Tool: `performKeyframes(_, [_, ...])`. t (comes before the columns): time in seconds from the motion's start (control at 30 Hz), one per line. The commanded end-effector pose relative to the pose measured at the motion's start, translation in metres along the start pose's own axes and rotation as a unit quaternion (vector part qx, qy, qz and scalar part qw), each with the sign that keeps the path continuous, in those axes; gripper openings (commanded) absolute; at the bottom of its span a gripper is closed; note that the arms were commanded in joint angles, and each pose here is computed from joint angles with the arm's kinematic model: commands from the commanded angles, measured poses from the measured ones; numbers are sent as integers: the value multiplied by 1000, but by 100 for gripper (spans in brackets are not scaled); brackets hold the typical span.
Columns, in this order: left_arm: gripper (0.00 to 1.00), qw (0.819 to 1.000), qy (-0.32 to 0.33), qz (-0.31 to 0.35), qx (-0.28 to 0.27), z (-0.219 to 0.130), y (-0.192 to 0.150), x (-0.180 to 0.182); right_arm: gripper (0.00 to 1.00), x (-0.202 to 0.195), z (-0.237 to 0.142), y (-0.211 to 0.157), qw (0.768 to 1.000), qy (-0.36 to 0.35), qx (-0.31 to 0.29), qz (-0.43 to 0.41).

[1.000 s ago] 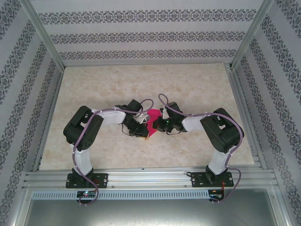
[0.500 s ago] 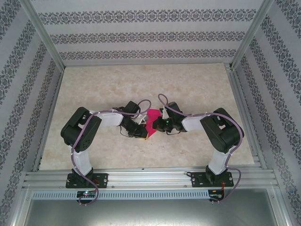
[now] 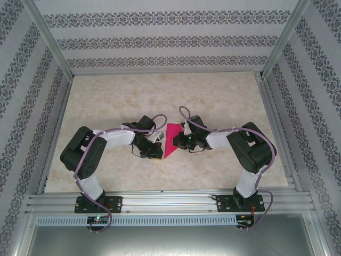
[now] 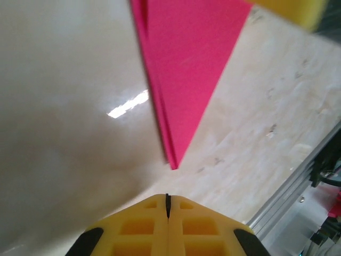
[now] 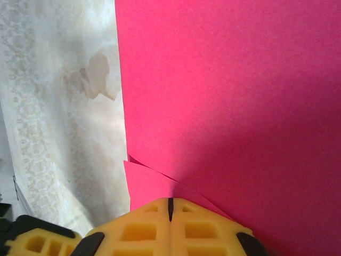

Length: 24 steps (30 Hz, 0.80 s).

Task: Fold a paper plane with a square sheet of paper (pick it up from the middle)

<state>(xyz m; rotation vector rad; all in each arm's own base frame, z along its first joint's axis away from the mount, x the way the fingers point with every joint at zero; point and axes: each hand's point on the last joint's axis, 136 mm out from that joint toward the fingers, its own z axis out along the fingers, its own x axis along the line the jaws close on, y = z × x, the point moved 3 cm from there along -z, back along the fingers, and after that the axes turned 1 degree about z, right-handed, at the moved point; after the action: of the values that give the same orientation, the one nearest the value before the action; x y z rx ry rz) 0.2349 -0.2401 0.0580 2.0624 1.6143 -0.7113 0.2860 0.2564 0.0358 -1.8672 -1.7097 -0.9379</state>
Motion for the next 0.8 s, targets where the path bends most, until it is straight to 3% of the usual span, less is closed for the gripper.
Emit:
performKeyframes(0.0, [10, 998, -24, 8, -60, -16, 30, -21, 6, -34, 1, -4, 997, -70, 0, 28])
performKeyframes(0.13, [11, 996, -34, 12, -87, -11, 52, -25, 7, -27, 0, -1, 998, -58, -5, 29])
performKeyframes(0.27, [11, 997, -35, 4, -75, 6, 61, -17, 8, -19, -2, 3, 999, -45, -10, 27])
performKeyframes(0.57, [5, 999, 21, -23, -43, 28, 47, 18, 10, 19, -26, 15, 999, 1, -43, 0])
performKeyframes(0.77, [4, 998, 33, -24, -38, 29, 44, 23, 5, 24, -22, -3, 999, 16, -41, -3])
